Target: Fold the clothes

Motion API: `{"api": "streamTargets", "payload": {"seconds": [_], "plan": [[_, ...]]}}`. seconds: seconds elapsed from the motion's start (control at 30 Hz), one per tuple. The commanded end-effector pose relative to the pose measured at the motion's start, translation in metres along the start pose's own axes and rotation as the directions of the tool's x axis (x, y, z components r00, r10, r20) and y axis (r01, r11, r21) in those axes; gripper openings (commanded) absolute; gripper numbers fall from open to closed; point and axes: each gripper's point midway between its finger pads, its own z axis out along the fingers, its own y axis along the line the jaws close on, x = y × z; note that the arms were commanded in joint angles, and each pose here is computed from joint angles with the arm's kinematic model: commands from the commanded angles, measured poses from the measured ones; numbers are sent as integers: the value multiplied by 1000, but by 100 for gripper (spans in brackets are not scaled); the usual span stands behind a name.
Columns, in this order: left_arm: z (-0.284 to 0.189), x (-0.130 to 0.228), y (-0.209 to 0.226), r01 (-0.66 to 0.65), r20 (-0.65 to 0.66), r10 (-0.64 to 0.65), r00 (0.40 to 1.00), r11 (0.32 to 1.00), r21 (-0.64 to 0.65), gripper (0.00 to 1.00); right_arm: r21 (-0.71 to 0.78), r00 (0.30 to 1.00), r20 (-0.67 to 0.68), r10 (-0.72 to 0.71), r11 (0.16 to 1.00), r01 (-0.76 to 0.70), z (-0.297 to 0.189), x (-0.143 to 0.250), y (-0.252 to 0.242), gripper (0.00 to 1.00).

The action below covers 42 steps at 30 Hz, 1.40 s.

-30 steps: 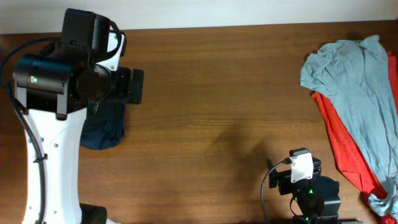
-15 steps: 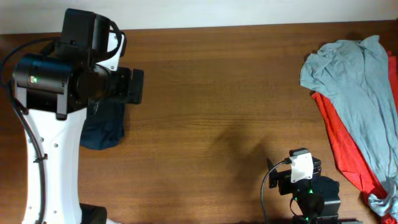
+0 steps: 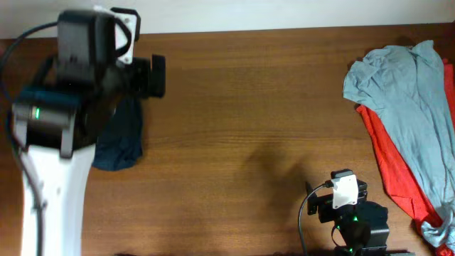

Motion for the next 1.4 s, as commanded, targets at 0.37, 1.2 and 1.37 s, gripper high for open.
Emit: {"api": "streamTargets", "payload": {"seconds": [0.37,1.2,1.37], "plan": [[-43,104,-1,-254,310,250,917,967,-26,99,1,1000,11,-5,1000,5,1,-1,0,99],[25,265,-2,-236,350,232,908,971,-31,99,1,1000,11,-5,1000,5,1,-1,0,99],[31,276,-3,-235,360,231,904,971,-34,99,1,1000,11,-5,1000,5,1,-1,0,99]]}}
